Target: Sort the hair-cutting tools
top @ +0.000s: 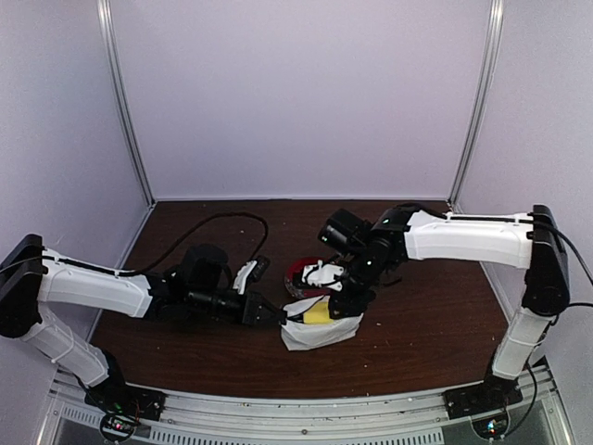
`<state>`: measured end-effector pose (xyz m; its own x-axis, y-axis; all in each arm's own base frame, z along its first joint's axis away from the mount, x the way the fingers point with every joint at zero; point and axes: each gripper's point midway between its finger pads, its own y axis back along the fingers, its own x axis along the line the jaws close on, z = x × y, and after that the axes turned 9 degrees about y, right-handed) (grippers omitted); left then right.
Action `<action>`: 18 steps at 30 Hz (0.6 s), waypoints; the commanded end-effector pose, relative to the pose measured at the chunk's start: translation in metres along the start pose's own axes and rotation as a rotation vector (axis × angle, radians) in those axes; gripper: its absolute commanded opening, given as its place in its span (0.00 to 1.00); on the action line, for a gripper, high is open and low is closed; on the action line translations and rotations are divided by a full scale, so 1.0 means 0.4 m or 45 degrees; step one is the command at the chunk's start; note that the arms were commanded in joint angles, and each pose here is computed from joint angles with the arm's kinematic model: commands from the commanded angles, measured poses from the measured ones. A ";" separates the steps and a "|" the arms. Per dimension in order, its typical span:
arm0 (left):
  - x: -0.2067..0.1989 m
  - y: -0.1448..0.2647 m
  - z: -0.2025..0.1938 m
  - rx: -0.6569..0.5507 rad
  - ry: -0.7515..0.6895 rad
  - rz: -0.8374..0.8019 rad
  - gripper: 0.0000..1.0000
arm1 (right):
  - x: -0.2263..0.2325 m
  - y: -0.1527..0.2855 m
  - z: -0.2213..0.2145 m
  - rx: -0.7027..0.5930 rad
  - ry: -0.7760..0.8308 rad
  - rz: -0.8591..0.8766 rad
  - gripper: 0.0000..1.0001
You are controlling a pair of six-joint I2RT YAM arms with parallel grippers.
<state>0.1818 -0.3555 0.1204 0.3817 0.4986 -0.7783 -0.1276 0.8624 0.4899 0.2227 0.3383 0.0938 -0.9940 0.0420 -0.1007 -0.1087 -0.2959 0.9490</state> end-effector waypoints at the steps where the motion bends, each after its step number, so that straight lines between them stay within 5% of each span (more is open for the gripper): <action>1: -0.024 0.001 0.026 -0.059 -0.028 -0.039 0.00 | -0.007 0.181 0.032 -0.178 0.018 -0.054 0.52; 8: -0.056 -0.002 0.047 -0.113 -0.067 -0.132 0.00 | 0.037 0.198 0.079 -0.344 -0.026 0.110 0.57; 12: -0.062 -0.002 0.051 -0.117 -0.076 -0.141 0.00 | 0.074 0.116 0.092 -0.308 -0.119 0.319 0.23; 18: -0.067 -0.001 0.048 -0.106 -0.087 -0.150 0.00 | 0.042 0.010 0.074 -0.189 -0.166 0.307 0.16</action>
<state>0.1879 -0.3614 0.1287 0.4075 0.4593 -0.7893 -0.1550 0.8865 0.4359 0.1966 0.3585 0.1066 -0.9850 0.0487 0.1656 0.1275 -0.4415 0.8882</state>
